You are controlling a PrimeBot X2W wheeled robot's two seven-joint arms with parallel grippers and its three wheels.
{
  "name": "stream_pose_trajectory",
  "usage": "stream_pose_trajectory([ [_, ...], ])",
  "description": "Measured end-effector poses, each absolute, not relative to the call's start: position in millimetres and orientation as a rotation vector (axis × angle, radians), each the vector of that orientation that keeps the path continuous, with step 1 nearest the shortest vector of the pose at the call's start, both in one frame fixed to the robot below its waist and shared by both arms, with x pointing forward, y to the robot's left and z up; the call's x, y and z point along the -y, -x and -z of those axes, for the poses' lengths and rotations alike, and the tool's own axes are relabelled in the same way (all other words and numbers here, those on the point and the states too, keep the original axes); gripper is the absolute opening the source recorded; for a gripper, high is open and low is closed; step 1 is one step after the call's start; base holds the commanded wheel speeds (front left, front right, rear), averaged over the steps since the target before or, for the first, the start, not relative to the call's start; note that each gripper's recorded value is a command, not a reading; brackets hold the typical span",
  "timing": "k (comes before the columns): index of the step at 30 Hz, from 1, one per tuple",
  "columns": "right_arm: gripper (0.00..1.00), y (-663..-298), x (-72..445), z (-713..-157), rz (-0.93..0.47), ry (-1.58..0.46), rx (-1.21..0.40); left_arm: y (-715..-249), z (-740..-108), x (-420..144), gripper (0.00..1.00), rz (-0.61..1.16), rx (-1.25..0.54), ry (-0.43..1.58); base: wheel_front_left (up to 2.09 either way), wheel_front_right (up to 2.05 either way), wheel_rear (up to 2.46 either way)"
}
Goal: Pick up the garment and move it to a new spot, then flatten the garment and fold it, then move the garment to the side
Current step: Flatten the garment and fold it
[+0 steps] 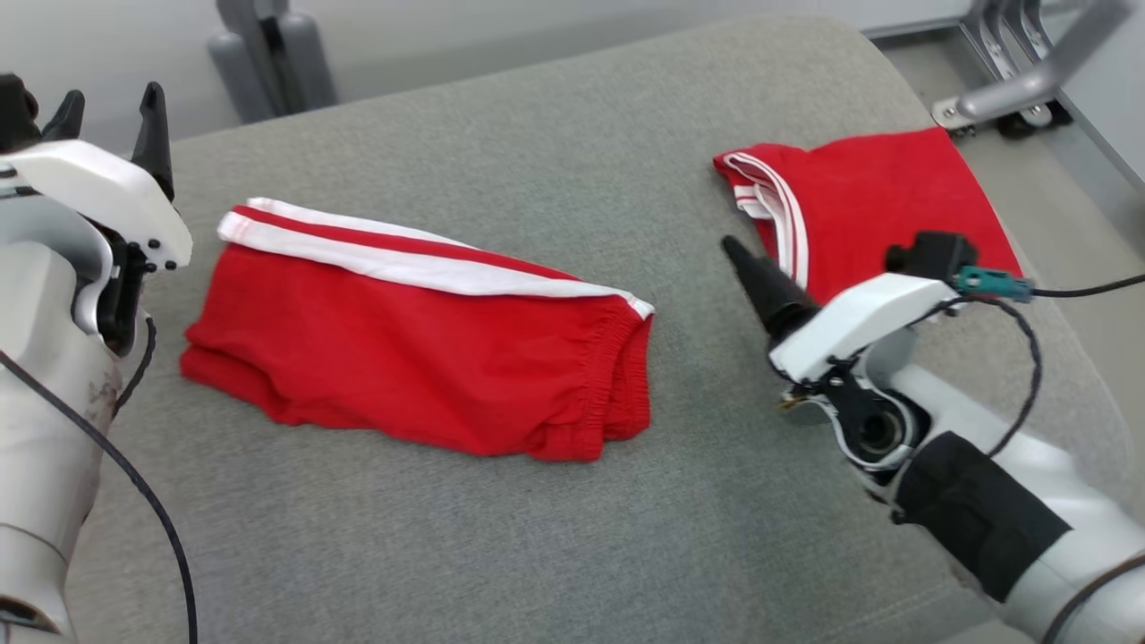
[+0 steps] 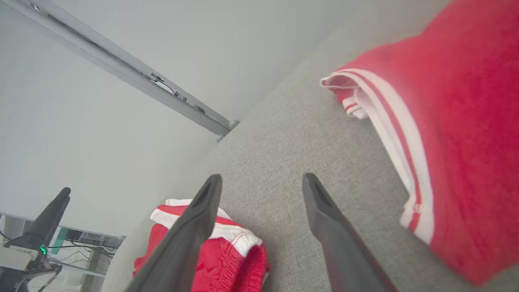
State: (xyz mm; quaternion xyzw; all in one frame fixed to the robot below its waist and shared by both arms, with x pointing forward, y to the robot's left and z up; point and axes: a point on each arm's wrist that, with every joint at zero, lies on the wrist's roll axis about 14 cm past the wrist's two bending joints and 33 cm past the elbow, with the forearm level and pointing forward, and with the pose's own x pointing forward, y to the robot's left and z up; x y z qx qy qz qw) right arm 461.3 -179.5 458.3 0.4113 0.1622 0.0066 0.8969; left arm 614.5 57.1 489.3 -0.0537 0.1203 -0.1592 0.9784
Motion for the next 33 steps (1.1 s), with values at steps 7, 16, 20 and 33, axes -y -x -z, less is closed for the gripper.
stream_pose_trajectory([
  [7,1.00,-475.3,226.3,-519.5,-0.040,-0.558,-0.113,-585.3,-525.8,-75.4,1.00,0.325,-0.099,0.089,0.00,0.00,0.00],
  [16,1.00,-440.1,202.7,-547.7,-0.100,-0.417,0.114,-525.0,-560.7,-128.2,1.00,0.221,0.074,0.078,0.00,0.00,0.00],
  [20,1.00,-422.1,193.8,-551.2,-0.108,-0.311,0.164,-487.2,-553.0,-154.0,1.00,0.147,0.097,0.054,0.00,0.00,0.00],
  [33,1.00,-390.3,164.4,-526.6,-0.103,-0.232,0.136,-384.4,-506.8,-168.4,1.00,0.033,0.055,0.074,0.00,0.00,0.00],
])
